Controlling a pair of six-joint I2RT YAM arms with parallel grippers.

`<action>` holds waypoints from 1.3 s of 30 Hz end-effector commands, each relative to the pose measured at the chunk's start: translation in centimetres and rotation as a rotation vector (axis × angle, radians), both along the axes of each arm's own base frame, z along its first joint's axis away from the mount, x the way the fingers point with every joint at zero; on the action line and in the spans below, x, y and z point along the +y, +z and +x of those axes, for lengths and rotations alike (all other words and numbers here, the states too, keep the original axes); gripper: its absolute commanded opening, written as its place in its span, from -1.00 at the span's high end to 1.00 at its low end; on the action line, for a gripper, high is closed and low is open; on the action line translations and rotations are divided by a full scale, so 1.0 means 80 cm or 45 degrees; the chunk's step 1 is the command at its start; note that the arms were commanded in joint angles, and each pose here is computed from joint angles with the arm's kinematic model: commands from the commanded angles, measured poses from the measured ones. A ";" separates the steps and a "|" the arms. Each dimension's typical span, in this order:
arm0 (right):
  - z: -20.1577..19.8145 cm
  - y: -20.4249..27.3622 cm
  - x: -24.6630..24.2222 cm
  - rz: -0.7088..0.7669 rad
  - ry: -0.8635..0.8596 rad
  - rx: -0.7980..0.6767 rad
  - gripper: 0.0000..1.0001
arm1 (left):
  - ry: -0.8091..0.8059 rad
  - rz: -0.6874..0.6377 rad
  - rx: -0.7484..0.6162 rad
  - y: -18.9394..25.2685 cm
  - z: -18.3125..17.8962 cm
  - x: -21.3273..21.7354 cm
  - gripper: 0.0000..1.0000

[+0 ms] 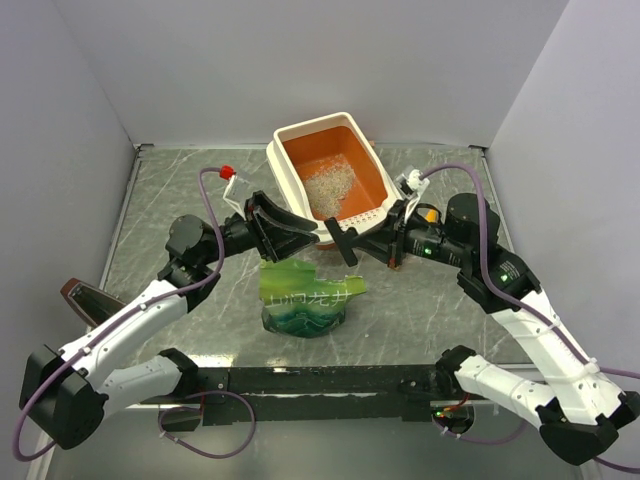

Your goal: Fill the litter box with clean litter

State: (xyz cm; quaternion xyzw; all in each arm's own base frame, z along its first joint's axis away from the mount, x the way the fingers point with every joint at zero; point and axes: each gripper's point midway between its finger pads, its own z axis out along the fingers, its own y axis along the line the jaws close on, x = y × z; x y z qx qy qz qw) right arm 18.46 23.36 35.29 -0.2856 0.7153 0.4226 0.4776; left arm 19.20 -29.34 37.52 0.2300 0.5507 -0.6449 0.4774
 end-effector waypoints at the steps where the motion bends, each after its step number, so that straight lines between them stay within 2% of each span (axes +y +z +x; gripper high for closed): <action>1: -0.009 0.042 0.009 0.099 0.048 -0.118 1.00 | -0.031 -0.043 -0.077 0.018 -0.008 0.002 -0.05; 23: -0.014 0.039 0.046 0.122 0.142 -0.100 1.00 | -0.044 -0.026 -0.122 0.016 -0.012 0.002 0.08; 31: -0.022 0.032 0.047 0.123 0.176 -0.082 1.00 | -0.092 -0.013 -0.148 0.011 -0.020 0.000 0.89; 32: -0.024 0.031 0.047 0.117 0.186 -0.080 0.95 | -0.089 -0.013 -0.152 0.011 -0.019 0.001 0.95; 33: -0.027 0.029 0.046 0.106 0.201 -0.081 0.78 | -0.095 -0.014 -0.156 0.012 -0.022 0.002 0.98; 34: -0.028 0.026 0.045 0.091 0.205 -0.079 0.51 | -0.097 -0.009 -0.165 0.012 -0.023 0.002 0.98; 39: -0.026 0.022 0.029 0.029 0.144 -0.129 -0.18 | -0.112 0.021 -0.181 0.012 -0.030 0.005 0.98</action>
